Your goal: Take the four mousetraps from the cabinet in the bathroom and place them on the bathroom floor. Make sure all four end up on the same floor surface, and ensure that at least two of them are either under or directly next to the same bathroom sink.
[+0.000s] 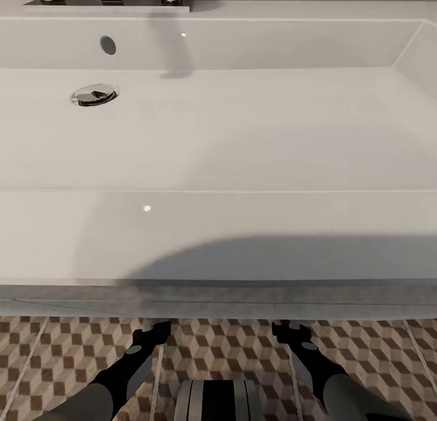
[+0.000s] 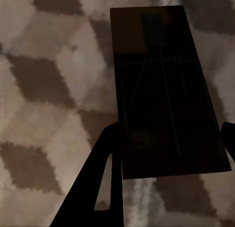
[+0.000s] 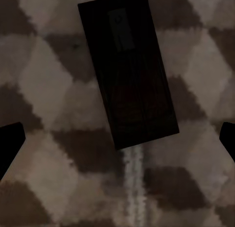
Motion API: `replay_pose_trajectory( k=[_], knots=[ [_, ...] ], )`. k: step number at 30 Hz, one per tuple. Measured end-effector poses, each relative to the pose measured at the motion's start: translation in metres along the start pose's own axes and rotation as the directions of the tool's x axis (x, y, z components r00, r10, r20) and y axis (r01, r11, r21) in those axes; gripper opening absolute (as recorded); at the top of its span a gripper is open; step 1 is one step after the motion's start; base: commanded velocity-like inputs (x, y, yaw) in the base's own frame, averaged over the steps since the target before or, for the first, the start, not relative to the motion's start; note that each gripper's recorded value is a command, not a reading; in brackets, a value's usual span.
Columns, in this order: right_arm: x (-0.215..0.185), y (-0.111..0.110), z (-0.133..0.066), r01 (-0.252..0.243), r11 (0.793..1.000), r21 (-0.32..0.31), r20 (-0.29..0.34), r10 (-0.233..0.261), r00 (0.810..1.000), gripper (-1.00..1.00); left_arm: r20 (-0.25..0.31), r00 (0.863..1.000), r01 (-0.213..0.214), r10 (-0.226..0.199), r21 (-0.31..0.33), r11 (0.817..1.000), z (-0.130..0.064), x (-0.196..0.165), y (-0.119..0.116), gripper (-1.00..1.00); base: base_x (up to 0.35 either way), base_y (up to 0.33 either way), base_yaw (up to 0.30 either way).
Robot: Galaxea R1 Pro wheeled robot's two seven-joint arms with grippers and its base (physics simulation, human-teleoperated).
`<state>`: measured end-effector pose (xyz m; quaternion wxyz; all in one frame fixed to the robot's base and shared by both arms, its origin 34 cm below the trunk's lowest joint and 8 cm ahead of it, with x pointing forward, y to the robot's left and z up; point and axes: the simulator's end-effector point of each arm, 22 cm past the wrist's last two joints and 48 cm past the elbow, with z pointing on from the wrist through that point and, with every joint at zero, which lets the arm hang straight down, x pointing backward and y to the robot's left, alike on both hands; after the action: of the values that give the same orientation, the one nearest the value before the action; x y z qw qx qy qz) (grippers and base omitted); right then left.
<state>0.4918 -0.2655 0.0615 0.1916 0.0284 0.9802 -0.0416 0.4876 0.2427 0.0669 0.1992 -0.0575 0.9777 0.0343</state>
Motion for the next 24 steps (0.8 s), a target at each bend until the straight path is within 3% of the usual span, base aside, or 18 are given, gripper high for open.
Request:
replay_pose_trajectory(
  k=[16,24],
  knots=[
    [0.0,0.001,0.0,-0.001,1.0,-0.001,0.0,0.001,1.0,1.0,-0.023,1.0,-0.001,0.001,-0.009,1.0,0.001,0.006,0.006,-1.0,0.0,0.0,0.0],
    [0.0,0.001,0.0,-0.001,1.0,-0.001,0.001,0.001,1.0,1.0,-0.093,0.995,-0.025,0.024,-0.019,0.999,0.002,0.016,0.015,-1.0,0.0,0.0,0.0]
  ],
)
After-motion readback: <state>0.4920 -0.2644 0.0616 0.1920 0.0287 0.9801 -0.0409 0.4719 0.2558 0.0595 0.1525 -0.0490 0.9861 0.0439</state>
